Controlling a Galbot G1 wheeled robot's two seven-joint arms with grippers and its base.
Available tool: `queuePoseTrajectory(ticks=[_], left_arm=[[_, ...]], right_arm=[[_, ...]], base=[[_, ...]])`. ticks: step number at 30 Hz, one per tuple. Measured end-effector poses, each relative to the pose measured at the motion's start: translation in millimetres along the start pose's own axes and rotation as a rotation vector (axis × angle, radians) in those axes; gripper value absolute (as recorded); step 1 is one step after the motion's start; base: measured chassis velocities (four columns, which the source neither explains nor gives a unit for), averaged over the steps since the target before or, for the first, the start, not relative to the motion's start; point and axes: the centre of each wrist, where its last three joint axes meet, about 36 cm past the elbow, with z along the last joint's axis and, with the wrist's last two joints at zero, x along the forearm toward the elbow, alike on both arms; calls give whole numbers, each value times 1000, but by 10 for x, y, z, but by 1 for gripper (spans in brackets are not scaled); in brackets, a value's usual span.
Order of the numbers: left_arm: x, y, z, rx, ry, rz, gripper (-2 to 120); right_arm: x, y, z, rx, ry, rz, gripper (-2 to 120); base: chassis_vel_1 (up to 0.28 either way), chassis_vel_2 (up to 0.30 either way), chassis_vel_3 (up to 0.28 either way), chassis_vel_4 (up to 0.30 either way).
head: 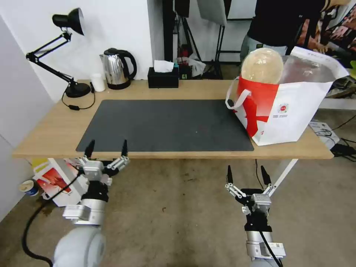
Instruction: Pick up the trash from the table and place it into the takeout bag.
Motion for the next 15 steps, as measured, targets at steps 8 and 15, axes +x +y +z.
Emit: queuePoseTrajectory(ticks=[8, 15], left_arm=[[83, -50, 148, -5, 59, 40, 100], [137, -92, 202, -12, 81, 36, 100]], right_arm=[[0, 0, 0, 0, 0, 0, 100], [0, 0, 0, 0, 0, 0, 100]], base=[[0, 0, 0, 0], [0, 0, 0, 0]])
